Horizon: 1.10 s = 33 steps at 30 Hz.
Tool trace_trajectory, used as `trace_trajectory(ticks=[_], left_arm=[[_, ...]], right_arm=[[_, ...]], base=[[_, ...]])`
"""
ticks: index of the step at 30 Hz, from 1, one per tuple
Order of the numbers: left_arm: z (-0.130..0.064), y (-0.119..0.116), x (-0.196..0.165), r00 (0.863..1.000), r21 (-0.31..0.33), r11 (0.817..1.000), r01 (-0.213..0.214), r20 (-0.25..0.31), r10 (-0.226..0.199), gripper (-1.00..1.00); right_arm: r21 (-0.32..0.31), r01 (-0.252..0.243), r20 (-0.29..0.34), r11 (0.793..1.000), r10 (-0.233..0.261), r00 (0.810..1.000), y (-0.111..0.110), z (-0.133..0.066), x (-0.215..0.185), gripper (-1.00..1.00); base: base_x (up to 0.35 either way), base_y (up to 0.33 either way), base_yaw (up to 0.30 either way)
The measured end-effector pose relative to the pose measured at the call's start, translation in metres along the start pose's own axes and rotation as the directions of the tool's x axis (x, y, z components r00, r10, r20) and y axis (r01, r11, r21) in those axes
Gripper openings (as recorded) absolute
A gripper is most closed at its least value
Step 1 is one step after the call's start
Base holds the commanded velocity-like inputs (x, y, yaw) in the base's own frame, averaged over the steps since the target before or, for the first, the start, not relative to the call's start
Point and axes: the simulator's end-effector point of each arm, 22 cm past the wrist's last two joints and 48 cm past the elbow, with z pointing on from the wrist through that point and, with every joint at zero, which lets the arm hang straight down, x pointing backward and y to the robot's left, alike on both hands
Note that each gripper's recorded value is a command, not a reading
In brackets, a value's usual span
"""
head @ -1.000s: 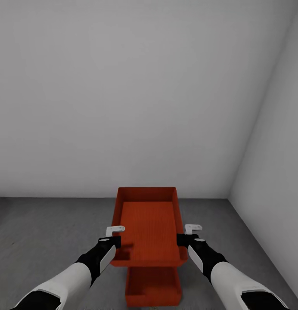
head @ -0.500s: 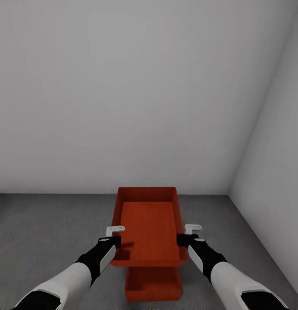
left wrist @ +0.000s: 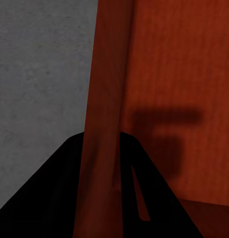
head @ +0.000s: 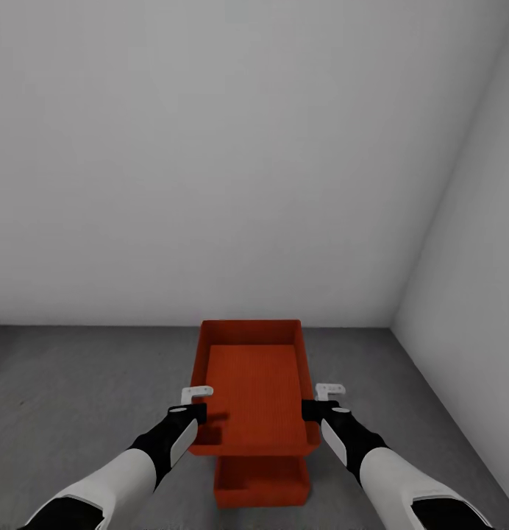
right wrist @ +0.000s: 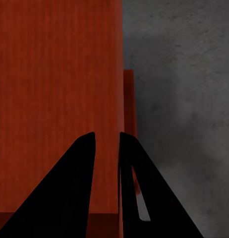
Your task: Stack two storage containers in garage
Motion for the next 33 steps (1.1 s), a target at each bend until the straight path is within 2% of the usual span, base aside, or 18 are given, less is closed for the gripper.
trace_trajectory(ticks=[33], left_arm=[[0.016,0.000,0.027,0.999,-0.004,1.000,-0.006,-0.052,0.006,-1.00]], right_arm=[[0.002,-0.002,-0.052,1.000,0.003,0.999,-0.002,0.015,0.028,-1.00]], base=[[0.000,0.000,0.000]])
